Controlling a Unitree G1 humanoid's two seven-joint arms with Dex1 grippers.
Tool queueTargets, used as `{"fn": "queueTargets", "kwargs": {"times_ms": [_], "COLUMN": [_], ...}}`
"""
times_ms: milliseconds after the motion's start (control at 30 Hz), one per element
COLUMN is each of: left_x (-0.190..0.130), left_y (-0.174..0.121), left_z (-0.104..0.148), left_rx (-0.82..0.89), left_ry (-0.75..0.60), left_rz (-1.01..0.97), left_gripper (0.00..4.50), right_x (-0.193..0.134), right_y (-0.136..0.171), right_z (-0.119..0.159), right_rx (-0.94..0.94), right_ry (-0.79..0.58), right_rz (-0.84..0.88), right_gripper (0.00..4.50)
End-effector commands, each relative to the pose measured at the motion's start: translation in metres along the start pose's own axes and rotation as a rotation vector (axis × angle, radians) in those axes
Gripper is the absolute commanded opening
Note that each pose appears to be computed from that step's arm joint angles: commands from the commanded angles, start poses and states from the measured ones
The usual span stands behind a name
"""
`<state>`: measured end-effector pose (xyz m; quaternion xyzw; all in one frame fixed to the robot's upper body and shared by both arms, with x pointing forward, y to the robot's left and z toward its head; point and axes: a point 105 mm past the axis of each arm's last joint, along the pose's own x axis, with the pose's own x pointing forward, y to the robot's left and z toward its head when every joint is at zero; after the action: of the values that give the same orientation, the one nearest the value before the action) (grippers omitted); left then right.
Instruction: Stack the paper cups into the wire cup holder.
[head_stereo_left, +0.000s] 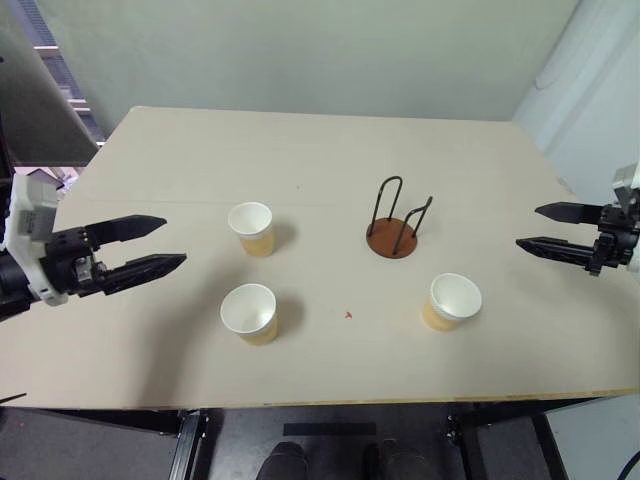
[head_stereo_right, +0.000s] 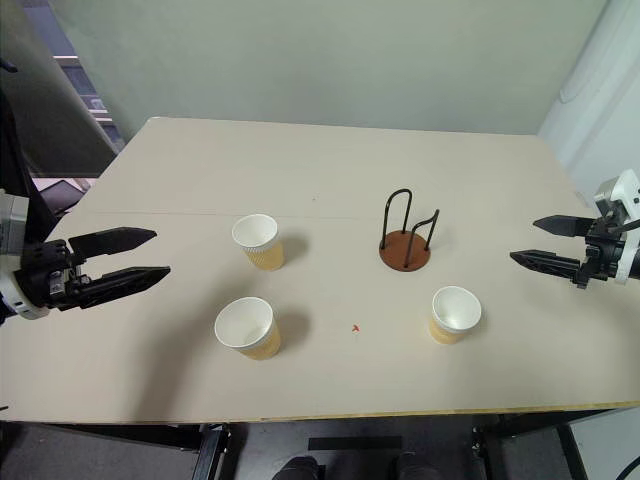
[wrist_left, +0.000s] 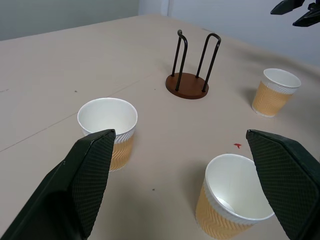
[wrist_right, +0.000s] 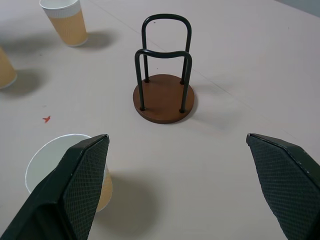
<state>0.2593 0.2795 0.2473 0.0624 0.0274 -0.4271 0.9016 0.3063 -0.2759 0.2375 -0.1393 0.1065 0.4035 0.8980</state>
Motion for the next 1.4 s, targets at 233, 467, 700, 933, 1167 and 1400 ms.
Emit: {"fn": "queueTargets", "kwargs": {"times_ms": [233, 467, 700, 933, 1167, 1400], "left_x": [0.001, 0.001, 0.016, 0.025, 0.030, 0.033], "left_y": [-0.001, -0.002, -0.010, -0.023, -0.030, -0.036], "left_z": [0.011, 0.011, 0.019, 0.023, 0.028, 0.033], "left_rx": [0.050, 0.051, 0.092, 0.120, 0.142, 0.163], "left_ry": [-0.017, -0.017, -0.046, -0.071, -0.090, -0.113], "left_rz": [-0.002, -0.002, -0.031, -0.059, -0.075, -0.091], "left_gripper": [4.50, 4.50, 4.50, 4.50, 4.50, 4.50], "right_x": [-0.009, 0.002, 0.056, 0.086, 0.109, 0.143], "right_y": [-0.001, 0.004, 0.013, 0.042, 0.045, 0.050], "right_z": [0.011, 0.022, 0.052, 0.037, 0.024, 0.017], "right_rx": [-0.044, -0.057, 0.099, 0.199, 0.305, 0.358], "right_ry": [-0.011, -0.075, -0.213, -0.121, -0.064, -0.071], "right_rz": [-0.014, 0.012, -0.021, 0.014, -0.032, -0.056], "right_gripper": [4.46, 4.46, 4.46, 4.46, 4.46, 4.46]}}
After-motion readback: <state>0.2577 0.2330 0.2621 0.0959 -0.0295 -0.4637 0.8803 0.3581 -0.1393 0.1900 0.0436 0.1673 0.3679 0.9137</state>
